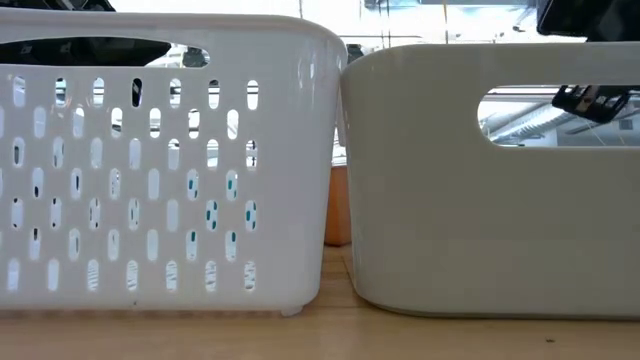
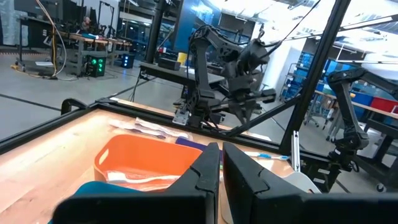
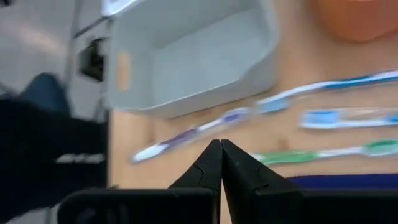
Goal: Pick & Place Toothbrushes
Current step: Put the blue toothbrush into the blue bin
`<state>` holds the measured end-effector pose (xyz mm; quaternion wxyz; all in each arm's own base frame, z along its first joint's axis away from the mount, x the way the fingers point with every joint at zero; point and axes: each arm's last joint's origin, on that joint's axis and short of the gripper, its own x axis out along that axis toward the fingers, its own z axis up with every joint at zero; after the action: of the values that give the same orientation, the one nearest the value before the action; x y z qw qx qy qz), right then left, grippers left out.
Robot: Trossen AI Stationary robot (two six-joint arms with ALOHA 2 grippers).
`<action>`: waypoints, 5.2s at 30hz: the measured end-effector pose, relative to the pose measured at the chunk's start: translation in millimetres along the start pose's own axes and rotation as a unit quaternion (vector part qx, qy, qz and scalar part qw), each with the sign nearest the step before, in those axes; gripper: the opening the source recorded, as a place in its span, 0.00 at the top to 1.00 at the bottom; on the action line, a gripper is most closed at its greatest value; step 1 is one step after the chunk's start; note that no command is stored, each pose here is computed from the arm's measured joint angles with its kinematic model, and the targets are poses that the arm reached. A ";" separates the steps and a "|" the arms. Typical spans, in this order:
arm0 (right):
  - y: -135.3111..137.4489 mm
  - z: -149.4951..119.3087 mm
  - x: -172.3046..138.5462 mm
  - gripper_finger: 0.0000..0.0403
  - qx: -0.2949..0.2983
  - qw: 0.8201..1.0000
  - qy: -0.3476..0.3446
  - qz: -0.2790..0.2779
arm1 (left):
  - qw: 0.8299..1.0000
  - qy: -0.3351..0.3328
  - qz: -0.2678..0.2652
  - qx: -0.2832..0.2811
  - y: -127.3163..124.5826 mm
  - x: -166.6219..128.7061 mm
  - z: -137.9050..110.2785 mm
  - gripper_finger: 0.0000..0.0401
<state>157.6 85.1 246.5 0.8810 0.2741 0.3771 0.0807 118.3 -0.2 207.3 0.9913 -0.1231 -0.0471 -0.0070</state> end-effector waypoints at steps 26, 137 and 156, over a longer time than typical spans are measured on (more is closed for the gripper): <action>-45.5 23.4 2.0 0.80 -0.242 0.960 0.012 -0.143 | 1.000 0.000 0.000 -0.001 0.0 0.0 0.0 0.95; -148.1 71.2 44.9 0.95 -0.629 0.684 0.310 -0.201 | 1.000 -0.002 0.005 -0.012 0.3 0.0 0.1 0.95; -118.3 59.7 -15.9 0.96 -0.574 0.725 0.277 -0.262 | 1.000 -0.007 0.018 -0.011 1.0 0.0 0.7 0.95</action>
<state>181.1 -44.6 225.8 0.7124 -0.4278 0.5431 0.1203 118.2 0.9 207.8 0.9895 -0.1345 -0.0519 0.0109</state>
